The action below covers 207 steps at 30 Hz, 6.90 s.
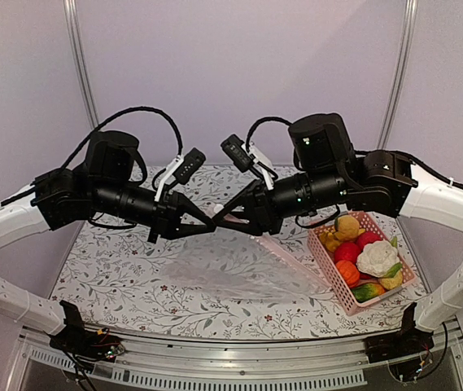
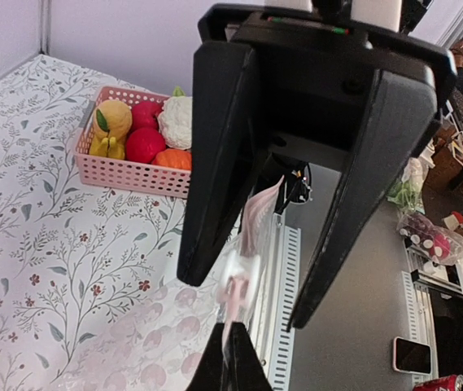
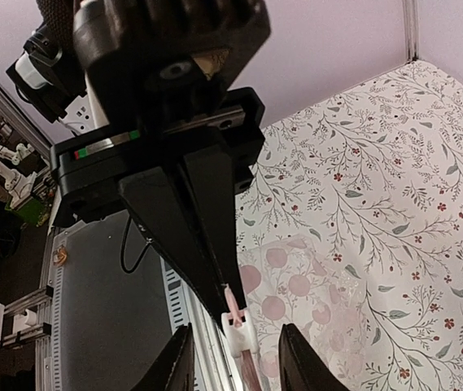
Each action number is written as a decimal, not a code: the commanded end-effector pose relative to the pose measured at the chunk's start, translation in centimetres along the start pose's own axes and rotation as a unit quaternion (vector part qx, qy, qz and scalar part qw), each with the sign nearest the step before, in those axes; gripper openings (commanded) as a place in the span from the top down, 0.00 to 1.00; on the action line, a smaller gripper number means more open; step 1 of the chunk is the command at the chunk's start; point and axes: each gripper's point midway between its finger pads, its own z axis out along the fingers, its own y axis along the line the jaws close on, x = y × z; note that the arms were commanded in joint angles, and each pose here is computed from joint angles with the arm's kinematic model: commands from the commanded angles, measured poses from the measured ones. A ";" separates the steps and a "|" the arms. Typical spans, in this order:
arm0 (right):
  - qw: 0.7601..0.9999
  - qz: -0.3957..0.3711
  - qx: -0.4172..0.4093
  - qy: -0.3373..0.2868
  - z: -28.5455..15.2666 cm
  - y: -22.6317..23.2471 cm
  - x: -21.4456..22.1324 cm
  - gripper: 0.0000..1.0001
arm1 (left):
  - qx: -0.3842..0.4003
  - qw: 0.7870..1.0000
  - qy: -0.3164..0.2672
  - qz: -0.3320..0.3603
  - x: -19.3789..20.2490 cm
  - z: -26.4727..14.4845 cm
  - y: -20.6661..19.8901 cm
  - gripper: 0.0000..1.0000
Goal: Place the food in the zip-top bag and seal the zipper
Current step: Hold the zipper from the zipper food storage bag, then unzip the zipper from the zipper food storage bag.
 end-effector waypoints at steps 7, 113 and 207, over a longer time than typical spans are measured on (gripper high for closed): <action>1.000 -0.015 -0.011 -0.024 -0.2 0.8 -1.6 0.70 | 0.012 1.000 -0.003 -0.001 -0.5 0.2 -0.7 1.00; 0.998 -0.001 0.059 -0.010 -0.6 -2.3 1.8 0.99 | -0.145 0.980 -0.098 -0.095 -2.0 -5.3 7.4 1.00; 0.990 0.064 0.124 0.012 -2.2 -5.4 7.3 1.00 | -0.259 0.939 -0.148 -0.171 -0.2 -12.5 13.8 1.00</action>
